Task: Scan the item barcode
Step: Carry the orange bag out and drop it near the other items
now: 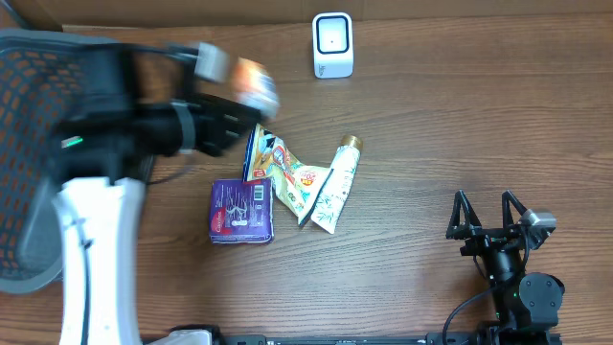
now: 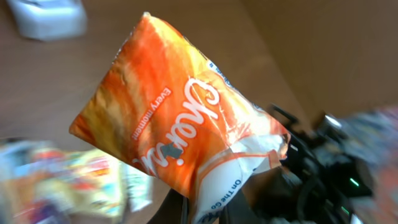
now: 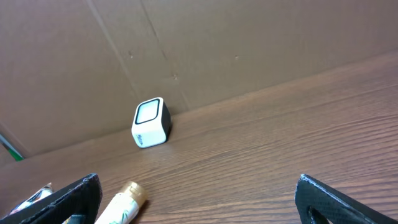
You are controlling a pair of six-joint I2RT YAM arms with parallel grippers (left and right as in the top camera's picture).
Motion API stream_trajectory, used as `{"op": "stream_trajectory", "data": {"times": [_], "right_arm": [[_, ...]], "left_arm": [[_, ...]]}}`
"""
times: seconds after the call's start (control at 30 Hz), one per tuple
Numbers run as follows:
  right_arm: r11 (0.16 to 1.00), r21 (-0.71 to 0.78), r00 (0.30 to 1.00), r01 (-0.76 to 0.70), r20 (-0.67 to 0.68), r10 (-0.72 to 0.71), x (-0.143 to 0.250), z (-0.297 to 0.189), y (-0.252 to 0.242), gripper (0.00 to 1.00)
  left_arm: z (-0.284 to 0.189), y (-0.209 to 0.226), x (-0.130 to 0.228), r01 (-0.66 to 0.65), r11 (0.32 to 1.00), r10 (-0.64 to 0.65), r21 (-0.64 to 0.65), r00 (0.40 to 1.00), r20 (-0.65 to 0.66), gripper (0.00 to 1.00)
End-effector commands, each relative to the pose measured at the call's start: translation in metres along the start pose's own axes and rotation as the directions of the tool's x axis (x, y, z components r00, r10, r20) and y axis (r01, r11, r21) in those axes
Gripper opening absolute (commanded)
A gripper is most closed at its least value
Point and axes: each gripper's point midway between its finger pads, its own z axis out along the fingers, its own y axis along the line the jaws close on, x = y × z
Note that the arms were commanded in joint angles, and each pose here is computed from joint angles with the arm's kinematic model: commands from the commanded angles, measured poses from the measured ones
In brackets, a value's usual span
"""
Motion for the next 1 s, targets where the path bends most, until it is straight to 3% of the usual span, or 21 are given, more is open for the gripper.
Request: {"op": "stream_trajectory", "data": {"times": [0.0,0.13,0.27,0.43,0.6,0.77,0.97], "right_arm": [[1.0,0.004,1.0,0.001,0.004,-0.001,0.002,0.0,-0.001,1.0],[1.0,0.006,1.0,0.001,0.001,-0.001,0.002,0.0,-0.002,1.0],[1.0,0.01,1.0,0.0,-0.002,0.0,0.003,0.001,-0.003,1.0],[1.0,-0.017,1.0,-0.002,-0.029,0.002,0.008,0.001,0.002,1.0],[0.999,0.005,0.995,-0.037,-0.088,0.038,0.02,0.004,-0.002,1.0],[0.985,0.071,0.959,-0.159,-0.224,0.171,0.046,0.004,-0.009,1.0],[0.968,0.196,0.875,-0.158,-0.427,0.229,0.083,-0.009,-0.021,1.0]], "left_arm": [[0.044,-0.046,0.029,0.046,0.961,-0.01,0.272,0.991,-0.133,0.04],[0.082,-0.069,0.055,0.139,0.877,-0.016,0.461,0.965,-0.261,0.04],[0.108,-0.07,0.074,0.235,0.824,-0.042,0.516,0.933,-0.358,0.04],[0.143,-0.051,0.102,0.372,0.799,-0.119,0.471,0.867,-0.484,0.04],[0.173,-0.032,0.117,0.507,0.734,-0.196,0.452,0.795,-0.574,0.04],[0.199,-0.01,0.129,0.658,0.64,-0.303,0.396,0.69,-0.657,0.04],[0.224,0.02,0.156,0.773,0.604,-0.441,0.197,0.529,-0.725,0.04]]}}
